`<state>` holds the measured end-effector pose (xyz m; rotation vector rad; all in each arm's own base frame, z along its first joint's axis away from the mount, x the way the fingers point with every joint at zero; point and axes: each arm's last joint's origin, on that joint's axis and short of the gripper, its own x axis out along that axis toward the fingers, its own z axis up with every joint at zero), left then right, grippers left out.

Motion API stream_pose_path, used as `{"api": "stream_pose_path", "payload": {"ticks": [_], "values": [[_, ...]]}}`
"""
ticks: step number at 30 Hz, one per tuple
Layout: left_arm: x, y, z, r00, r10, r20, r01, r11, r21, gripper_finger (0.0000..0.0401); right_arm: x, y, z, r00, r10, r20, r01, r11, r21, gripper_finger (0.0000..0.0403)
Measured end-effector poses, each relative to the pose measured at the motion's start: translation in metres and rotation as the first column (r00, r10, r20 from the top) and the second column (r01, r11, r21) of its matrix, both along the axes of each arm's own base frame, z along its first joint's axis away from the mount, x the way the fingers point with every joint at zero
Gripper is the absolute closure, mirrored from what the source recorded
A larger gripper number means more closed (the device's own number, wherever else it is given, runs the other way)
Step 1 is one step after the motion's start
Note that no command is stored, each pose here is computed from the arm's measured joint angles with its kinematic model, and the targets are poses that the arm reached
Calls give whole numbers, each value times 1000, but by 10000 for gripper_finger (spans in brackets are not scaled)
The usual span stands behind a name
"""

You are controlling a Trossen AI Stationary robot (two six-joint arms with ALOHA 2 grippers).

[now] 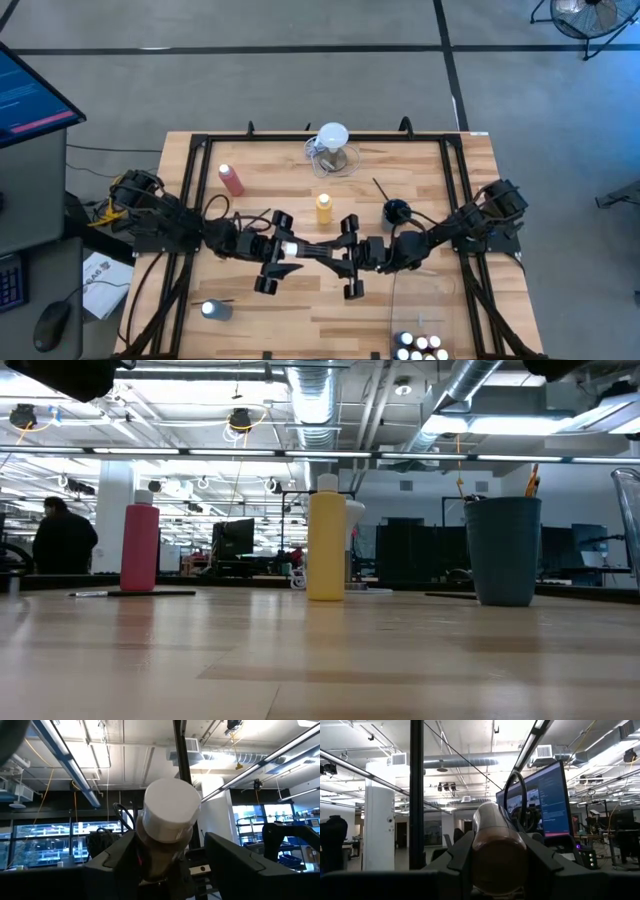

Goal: Pick & Place Paint Supplies
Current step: Put the small brown paint bottle into the transparent bin

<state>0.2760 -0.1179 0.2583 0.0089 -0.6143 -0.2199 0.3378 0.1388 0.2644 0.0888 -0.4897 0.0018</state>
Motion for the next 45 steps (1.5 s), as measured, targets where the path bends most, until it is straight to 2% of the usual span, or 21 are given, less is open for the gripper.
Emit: {"api": "stream_pose_path", "payload": {"ticks": [8, 18, 28, 34, 37, 41, 45], "values": [[1, 1, 0, 1000, -5, 0, 5, 1000, -8, 231, 5, 2, 5, 1000, -8, -17, 7, 1000, -23, 290], [2, 1, 1, 1000, -16, -2, 16, 1000, 4, 311, 7, -1, 5, 1000, -11, -24, 10, 1000, -23, 287], [0, -1, 2, 999, -38, 11, 38, 999, 12, 327, 34, 8, -6, 1000, -2, 11, 2, 1000, -2, 290], [-1, -6, 1, 996, -90, 11, 90, 995, 37, 336, 36, 14, -9, 1000, 10, -7, -10, 1000, -4, 275], [-1, -6, 1, 995, -96, 13, 96, 995, 41, 324, 36, 15, -9, 1000, 5, -9, -5, 1000, -1, 290], [-1, -5, 1, 996, -86, 8, 86, 996, 36, 278, 36, 14, -10, 1000, 3, -17, -3, 1000, 5, 291], [1, -5, -1, 997, -71, -4, 71, 997, 40, 232, 41, 11, -21, 996, -33, -83, 32, 999, -9, 291]]}}
